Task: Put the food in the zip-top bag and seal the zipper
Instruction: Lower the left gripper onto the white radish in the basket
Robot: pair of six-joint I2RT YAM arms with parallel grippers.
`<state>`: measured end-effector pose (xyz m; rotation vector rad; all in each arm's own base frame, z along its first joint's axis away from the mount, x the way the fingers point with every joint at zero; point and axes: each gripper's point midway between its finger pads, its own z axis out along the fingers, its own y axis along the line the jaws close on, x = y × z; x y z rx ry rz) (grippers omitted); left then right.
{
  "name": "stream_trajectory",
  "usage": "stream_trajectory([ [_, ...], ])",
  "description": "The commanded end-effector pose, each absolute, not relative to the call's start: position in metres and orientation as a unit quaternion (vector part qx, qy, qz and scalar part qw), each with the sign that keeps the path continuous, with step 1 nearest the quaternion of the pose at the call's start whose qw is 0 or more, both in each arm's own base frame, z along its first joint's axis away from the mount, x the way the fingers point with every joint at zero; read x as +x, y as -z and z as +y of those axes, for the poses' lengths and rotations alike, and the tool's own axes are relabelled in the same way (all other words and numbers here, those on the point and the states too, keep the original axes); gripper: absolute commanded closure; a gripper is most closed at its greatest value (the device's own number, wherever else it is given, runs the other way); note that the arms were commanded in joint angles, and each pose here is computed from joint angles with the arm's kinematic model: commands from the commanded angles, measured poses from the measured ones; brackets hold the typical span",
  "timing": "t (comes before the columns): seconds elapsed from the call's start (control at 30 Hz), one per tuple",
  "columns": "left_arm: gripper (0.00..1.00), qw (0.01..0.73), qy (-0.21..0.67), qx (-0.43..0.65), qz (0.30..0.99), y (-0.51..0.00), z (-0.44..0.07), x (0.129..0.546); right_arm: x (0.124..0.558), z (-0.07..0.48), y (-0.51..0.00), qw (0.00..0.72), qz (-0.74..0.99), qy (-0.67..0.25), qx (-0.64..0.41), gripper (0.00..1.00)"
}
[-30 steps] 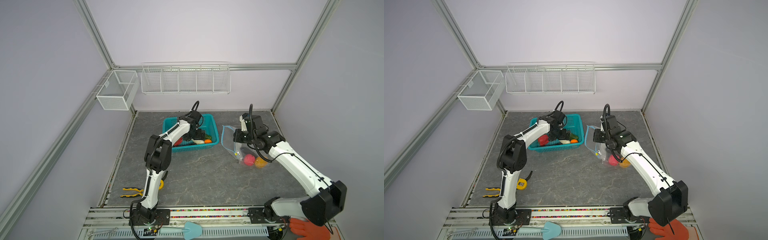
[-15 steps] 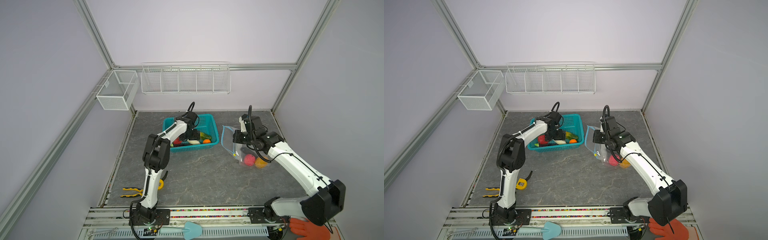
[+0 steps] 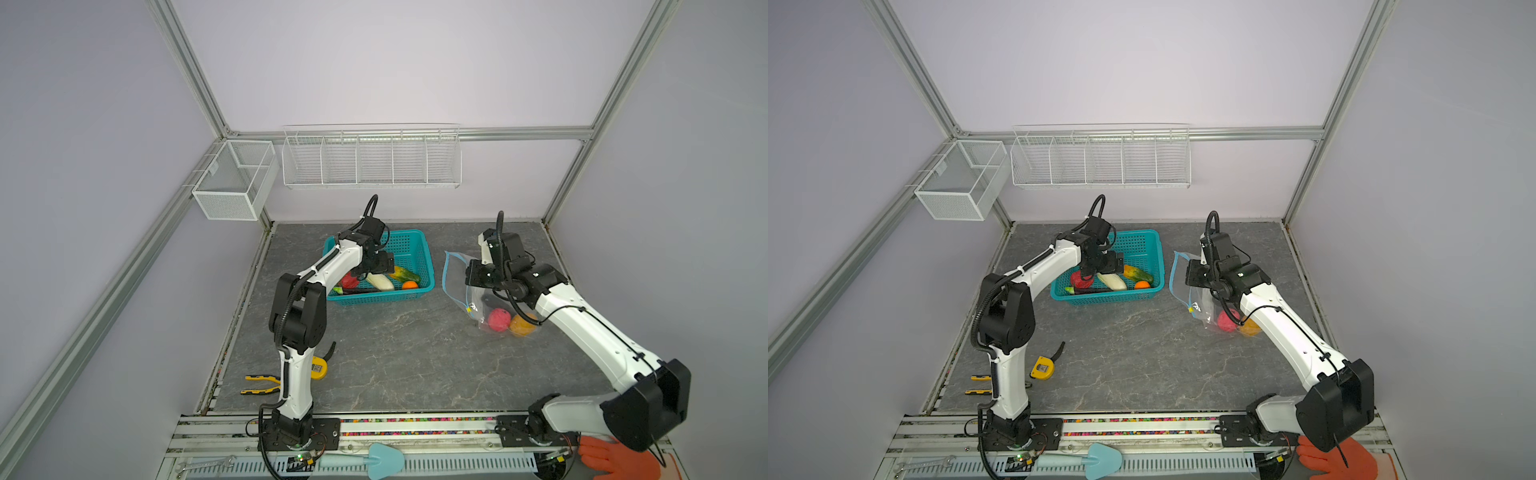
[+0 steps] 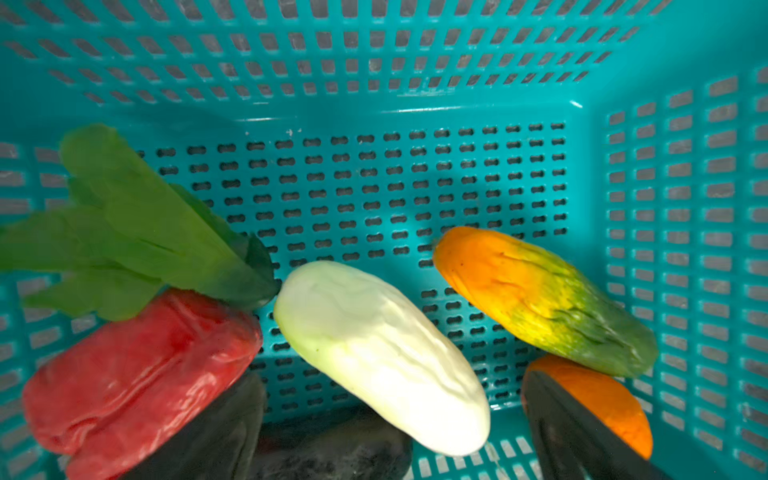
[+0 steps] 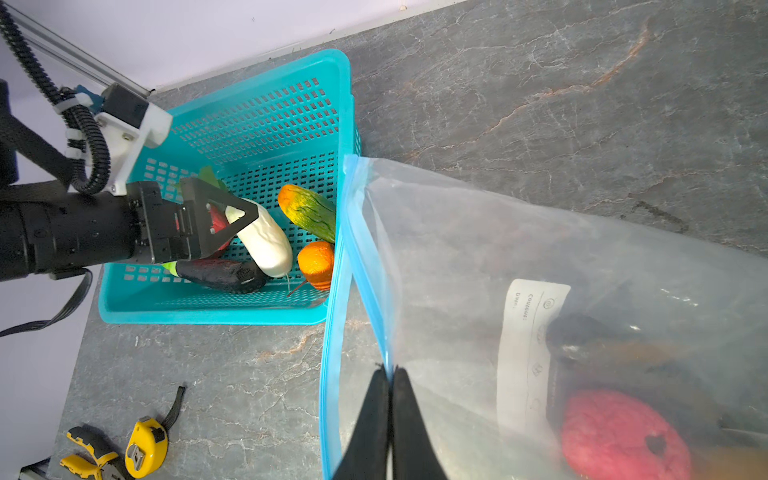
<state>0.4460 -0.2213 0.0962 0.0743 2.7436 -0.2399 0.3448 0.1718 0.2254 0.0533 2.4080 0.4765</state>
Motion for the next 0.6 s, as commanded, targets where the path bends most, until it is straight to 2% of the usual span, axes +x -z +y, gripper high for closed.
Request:
stream_trajectory([
  [0.0,0.02,0.175,0.076,0.021,0.981,-0.077,-0.22,0.443,0.343,0.176,-0.222,0.334,0.922,-0.193,0.024,0.93],
  [0.2,0.03,0.171,0.083,0.012,0.982,-0.076,-0.22,0.44,0.341,0.177,-0.223,0.335,0.922,-0.191,0.025,0.93],
  [0.4,0.0,0.194,0.095,0.018,0.976,-0.107,-0.217,0.431,0.34,0.174,-0.223,0.336,0.924,-0.184,0.026,0.93],
  [0.57,0.01,0.188,0.083,0.04,0.978,-0.111,-0.217,0.416,0.339,0.174,-0.223,0.337,0.923,-0.182,0.028,0.93],
])
